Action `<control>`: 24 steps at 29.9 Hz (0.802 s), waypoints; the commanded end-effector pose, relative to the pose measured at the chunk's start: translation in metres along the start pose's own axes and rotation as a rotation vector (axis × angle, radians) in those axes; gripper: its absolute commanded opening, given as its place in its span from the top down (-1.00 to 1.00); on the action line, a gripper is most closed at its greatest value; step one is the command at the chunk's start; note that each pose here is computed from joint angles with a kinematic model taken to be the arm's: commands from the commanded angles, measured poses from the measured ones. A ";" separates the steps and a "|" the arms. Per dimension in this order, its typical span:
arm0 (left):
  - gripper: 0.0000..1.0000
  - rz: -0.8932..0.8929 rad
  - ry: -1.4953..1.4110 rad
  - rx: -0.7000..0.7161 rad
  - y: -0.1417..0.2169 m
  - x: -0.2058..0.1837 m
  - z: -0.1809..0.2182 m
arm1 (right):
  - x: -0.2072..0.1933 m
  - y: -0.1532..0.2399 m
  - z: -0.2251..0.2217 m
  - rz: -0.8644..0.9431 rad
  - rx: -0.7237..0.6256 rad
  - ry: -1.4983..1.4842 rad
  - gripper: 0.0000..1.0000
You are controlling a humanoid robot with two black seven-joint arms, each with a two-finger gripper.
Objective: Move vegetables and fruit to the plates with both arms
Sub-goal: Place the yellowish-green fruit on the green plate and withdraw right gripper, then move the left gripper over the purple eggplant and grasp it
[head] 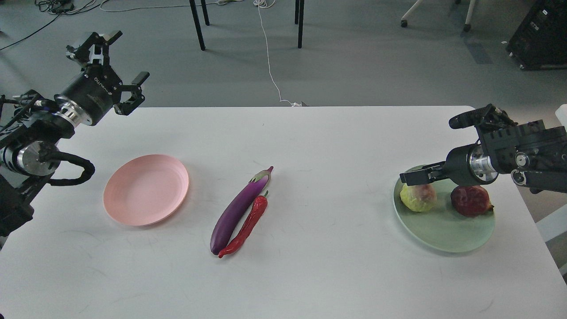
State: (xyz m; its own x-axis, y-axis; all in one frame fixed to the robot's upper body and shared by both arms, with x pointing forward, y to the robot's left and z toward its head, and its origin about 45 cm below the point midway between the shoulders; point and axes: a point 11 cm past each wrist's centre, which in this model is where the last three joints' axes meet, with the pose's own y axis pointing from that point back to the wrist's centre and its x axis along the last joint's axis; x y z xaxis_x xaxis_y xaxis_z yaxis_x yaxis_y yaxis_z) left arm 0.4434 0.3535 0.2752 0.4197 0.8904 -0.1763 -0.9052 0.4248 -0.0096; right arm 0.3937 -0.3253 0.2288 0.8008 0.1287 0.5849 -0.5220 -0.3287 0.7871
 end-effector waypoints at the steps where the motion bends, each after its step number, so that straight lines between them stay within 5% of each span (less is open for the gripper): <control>1: -0.95 -0.108 -0.216 0.062 -0.005 -0.022 0.002 | 0.034 0.013 0.006 0.172 0.050 -0.174 -0.95; 11: -0.95 -0.431 -0.949 0.282 0.010 -0.065 -0.051 | 0.067 0.017 0.037 0.555 0.275 -0.771 -0.96; 24: -0.88 -0.800 -1.655 0.248 0.017 -0.138 -0.130 | 0.037 0.032 0.107 0.752 0.644 -1.621 -0.96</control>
State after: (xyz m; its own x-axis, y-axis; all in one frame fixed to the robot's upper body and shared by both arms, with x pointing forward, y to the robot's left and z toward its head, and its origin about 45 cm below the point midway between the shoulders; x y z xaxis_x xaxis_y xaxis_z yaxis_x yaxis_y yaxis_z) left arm 0.3683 0.2384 0.1841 0.4990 -0.2753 0.8217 -0.5511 0.6310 0.5461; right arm 0.4448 -0.4249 0.2673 0.2038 -0.9724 -0.1133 -0.9684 -0.2172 0.1226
